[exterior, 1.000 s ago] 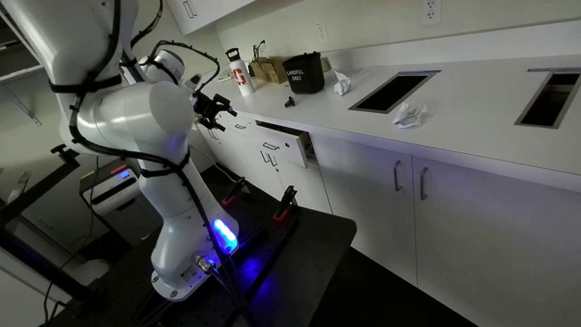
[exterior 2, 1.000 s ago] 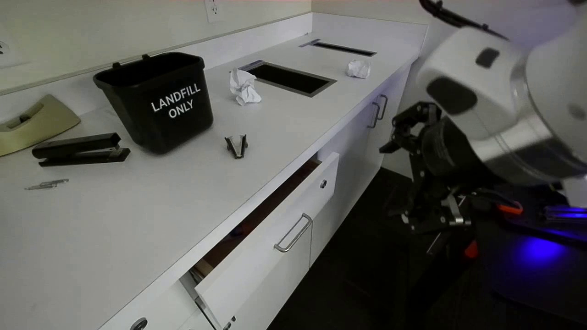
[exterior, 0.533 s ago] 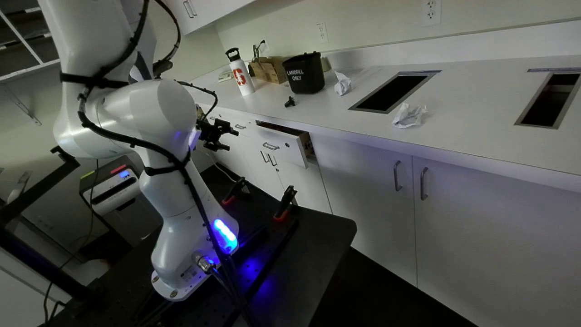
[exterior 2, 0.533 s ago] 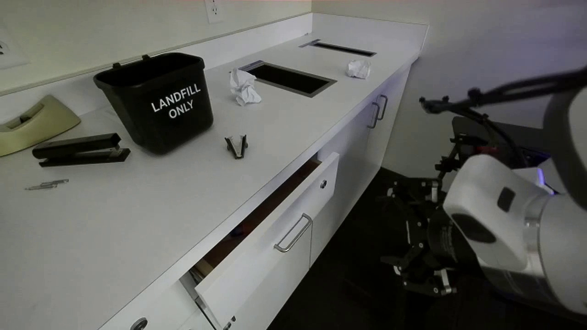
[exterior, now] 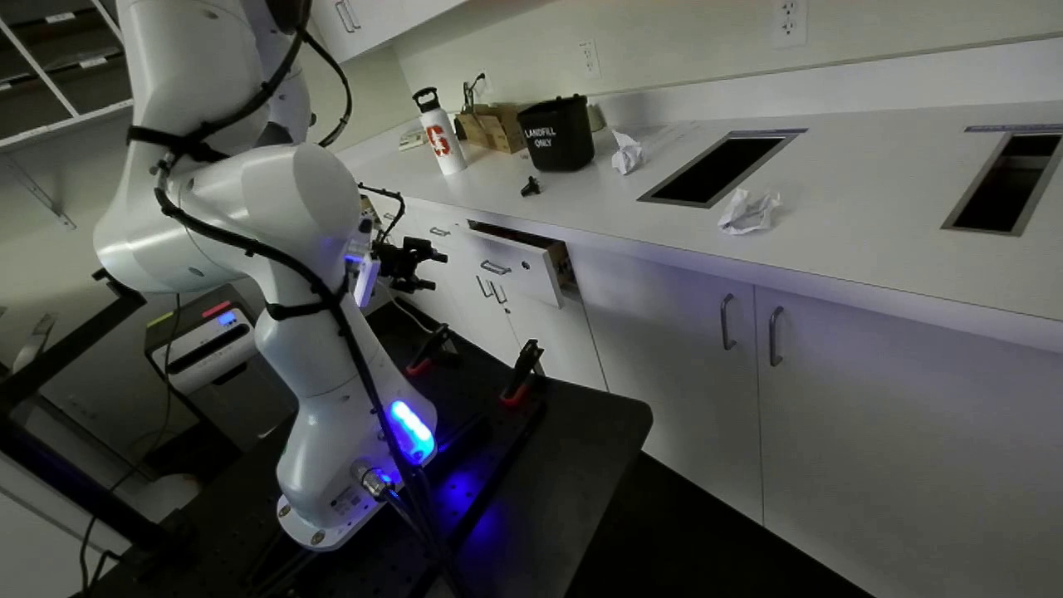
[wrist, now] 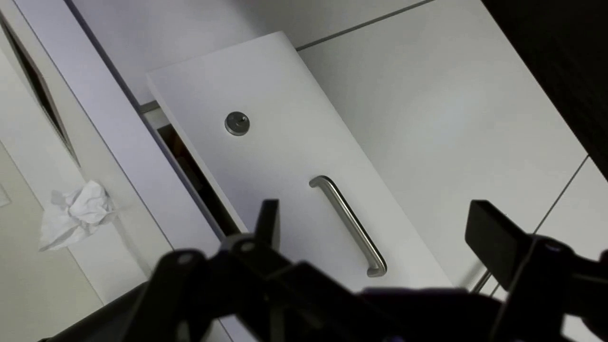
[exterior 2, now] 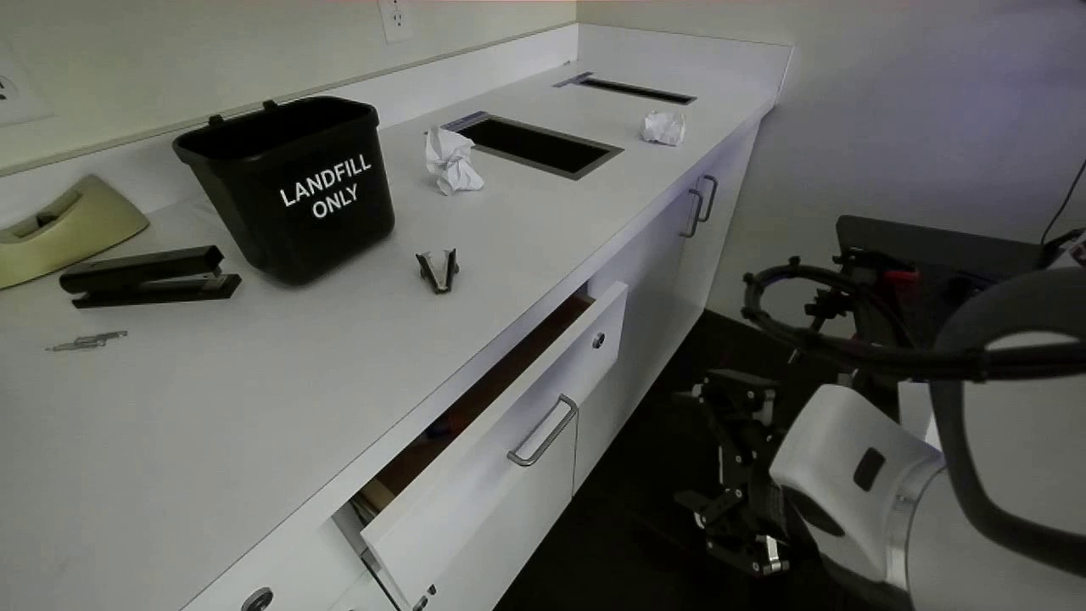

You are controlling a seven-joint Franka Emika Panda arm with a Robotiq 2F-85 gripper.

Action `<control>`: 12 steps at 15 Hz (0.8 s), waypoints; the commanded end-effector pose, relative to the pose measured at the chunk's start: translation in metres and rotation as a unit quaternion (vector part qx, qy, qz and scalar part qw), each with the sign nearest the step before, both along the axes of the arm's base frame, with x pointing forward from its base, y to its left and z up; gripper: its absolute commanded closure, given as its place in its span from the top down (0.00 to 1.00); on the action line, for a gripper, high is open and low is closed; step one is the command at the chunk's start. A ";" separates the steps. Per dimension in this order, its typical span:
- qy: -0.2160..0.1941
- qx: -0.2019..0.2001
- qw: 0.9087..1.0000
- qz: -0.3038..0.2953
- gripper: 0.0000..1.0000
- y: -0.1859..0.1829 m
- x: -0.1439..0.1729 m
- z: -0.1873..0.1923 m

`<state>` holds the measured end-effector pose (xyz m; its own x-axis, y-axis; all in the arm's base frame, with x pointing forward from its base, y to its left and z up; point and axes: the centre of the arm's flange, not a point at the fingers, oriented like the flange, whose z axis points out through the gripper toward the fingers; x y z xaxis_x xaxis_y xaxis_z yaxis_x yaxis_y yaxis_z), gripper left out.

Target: Open the drawer

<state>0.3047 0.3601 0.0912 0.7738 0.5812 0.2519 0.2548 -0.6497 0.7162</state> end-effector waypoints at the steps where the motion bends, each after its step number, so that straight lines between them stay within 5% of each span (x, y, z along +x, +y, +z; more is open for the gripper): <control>1: -0.001 0.001 1.000 0.000 1.00 0.001 0.001 0.000; 7: -0.096 -0.129 0.987 0.027 1.00 0.028 -0.012 -0.043; 12: -0.133 -0.154 0.976 0.082 1.00 0.045 -0.019 -0.086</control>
